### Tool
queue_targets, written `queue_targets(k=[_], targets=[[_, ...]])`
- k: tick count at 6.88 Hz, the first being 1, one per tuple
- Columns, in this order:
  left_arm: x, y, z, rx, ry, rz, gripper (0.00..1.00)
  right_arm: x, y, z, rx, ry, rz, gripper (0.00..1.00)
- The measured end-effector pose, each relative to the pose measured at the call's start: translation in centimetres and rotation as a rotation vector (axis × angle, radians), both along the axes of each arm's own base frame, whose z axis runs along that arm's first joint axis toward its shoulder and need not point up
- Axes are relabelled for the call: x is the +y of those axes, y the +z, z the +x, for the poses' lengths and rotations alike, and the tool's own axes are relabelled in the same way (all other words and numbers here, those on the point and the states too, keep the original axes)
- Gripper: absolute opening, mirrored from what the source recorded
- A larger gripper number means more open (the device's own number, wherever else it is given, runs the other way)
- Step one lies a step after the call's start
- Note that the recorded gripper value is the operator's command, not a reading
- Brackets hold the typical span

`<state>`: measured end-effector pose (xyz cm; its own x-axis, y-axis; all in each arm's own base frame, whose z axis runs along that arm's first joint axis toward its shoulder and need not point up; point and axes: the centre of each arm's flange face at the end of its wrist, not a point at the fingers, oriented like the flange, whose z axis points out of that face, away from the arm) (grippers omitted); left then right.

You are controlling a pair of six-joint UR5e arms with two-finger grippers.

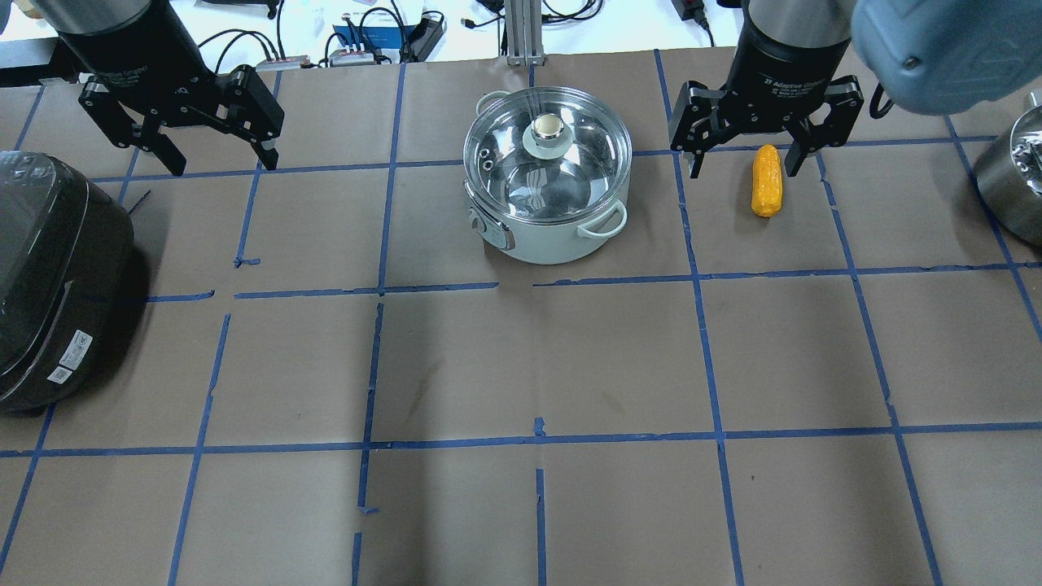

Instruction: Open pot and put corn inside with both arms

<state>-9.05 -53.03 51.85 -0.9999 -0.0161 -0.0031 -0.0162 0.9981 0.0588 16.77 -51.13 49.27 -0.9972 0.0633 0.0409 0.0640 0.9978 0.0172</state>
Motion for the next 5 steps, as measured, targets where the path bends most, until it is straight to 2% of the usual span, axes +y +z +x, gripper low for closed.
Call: queue_targets(k=[5], targets=[[-0.26, -0.72, -0.24, 0.021, -0.01, -0.011, 1.0, -0.32, 0.2, -0.11, 0.0, -0.003, -0.006, 1.0]])
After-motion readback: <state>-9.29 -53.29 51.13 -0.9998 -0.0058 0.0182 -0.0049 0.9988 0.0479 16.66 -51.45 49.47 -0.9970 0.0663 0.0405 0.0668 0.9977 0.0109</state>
